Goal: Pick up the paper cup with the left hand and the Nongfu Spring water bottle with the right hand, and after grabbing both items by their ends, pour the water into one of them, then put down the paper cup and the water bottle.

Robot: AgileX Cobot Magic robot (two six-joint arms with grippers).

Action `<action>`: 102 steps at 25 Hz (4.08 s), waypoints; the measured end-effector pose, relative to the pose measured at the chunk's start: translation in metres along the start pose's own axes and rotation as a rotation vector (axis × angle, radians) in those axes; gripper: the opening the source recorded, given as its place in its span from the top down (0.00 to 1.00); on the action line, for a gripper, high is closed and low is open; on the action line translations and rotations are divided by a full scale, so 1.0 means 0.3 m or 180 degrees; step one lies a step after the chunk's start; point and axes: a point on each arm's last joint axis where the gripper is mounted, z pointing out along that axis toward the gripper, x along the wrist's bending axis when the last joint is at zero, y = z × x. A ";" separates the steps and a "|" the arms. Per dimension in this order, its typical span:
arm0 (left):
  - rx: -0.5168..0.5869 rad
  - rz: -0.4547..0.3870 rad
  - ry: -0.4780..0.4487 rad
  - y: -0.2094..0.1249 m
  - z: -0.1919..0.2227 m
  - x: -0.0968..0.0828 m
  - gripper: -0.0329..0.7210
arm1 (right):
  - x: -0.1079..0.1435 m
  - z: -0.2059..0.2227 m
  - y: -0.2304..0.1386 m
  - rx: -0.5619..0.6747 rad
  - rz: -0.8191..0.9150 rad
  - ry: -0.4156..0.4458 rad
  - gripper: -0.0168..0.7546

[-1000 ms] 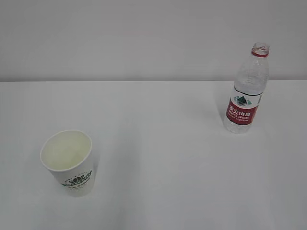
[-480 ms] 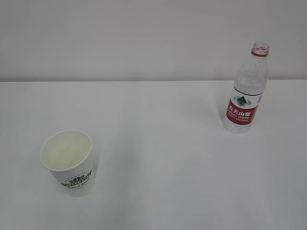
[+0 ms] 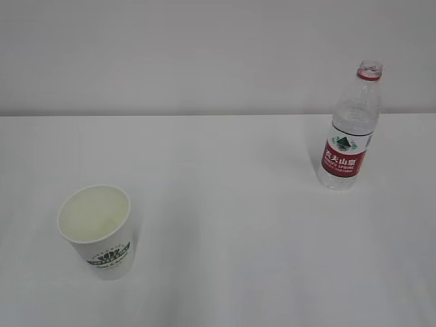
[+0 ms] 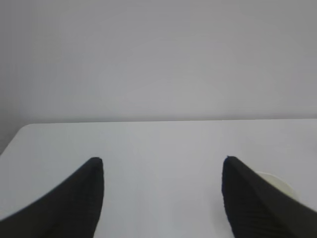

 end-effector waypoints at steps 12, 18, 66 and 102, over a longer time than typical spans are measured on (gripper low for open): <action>-0.0028 0.0118 0.0115 0.003 0.000 0.011 0.25 | -0.007 -0.001 0.022 -0.0236 -0.0074 -0.0075 0.27; -0.0076 0.0111 0.0104 0.008 0.000 0.010 0.26 | -0.007 0.000 0.025 -0.0277 -0.0078 -0.0078 0.27; -0.0169 0.0165 0.0021 0.075 0.702 0.010 0.27 | 0.008 0.657 0.127 -0.0418 -0.0386 0.0076 0.27; 0.0473 -0.0036 -0.0246 -0.430 0.564 0.007 0.34 | 0.033 0.627 -0.356 0.0228 -0.0095 0.0303 0.27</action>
